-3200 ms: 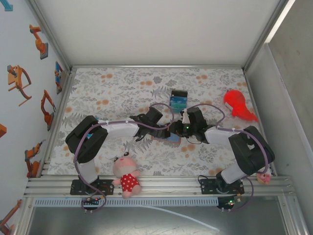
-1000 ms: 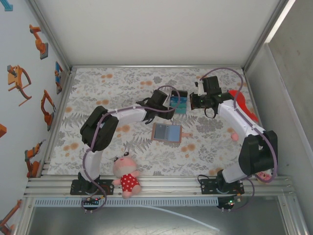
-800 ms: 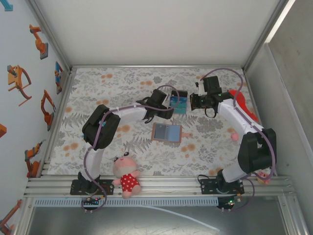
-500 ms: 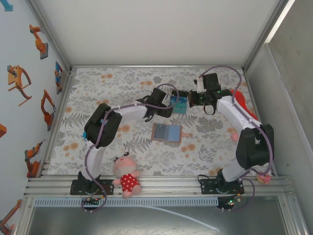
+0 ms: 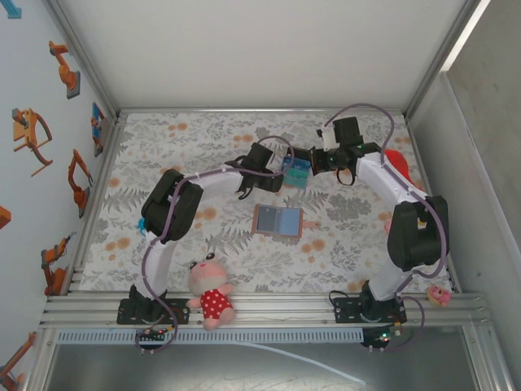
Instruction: Take the credit cards out of the card holder
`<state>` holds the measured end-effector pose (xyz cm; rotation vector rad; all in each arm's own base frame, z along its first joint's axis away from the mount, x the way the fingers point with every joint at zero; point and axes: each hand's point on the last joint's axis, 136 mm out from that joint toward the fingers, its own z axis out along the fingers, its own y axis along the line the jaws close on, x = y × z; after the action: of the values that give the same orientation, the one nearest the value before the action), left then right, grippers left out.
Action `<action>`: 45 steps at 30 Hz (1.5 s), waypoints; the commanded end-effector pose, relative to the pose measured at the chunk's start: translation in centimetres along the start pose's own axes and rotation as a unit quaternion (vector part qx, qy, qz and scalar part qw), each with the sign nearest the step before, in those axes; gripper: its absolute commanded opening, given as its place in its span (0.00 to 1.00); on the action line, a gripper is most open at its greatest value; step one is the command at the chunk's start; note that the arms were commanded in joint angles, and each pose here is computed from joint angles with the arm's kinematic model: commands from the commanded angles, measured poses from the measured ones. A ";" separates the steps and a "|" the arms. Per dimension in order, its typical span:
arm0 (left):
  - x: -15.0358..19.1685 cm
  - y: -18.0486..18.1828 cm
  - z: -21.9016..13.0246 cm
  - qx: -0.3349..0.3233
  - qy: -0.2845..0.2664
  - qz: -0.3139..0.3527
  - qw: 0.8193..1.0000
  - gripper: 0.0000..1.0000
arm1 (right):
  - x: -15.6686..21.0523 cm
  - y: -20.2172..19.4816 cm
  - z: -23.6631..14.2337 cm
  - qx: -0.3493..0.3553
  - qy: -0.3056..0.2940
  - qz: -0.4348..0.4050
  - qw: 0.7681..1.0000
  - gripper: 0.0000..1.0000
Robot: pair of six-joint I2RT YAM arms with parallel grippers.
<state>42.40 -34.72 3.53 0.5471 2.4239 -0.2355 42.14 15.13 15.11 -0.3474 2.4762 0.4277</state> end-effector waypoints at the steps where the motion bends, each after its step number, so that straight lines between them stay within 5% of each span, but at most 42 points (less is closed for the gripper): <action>1: -0.9 0.7 0.6 -0.009 -0.004 -0.001 1.000 0.97 | -1.5 -0.1 0.1 -0.001 -0.008 -0.039 0.999 0.00; 10: -2.5 1.7 0.6 -0.010 -0.012 -0.015 1.000 0.97 | -4.4 -0.7 1.2 0.014 -0.023 -0.113 0.993 0.00; 20: -2.6 2.3 -4.3 -0.002 -0.044 -0.041 0.998 0.97 | -6.8 -2.0 3.8 0.042 -0.033 -0.223 0.973 0.00; 45: -3.9 4.7 -13.6 -0.029 -0.112 -0.056 0.992 0.97 | -4.6 -1.5 8.4 -0.023 0.032 -0.276 0.960 0.00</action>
<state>39.97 -28.63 15.61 0.3476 2.2513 -0.2905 50.79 17.39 11.17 -1.0181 2.2926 0.2043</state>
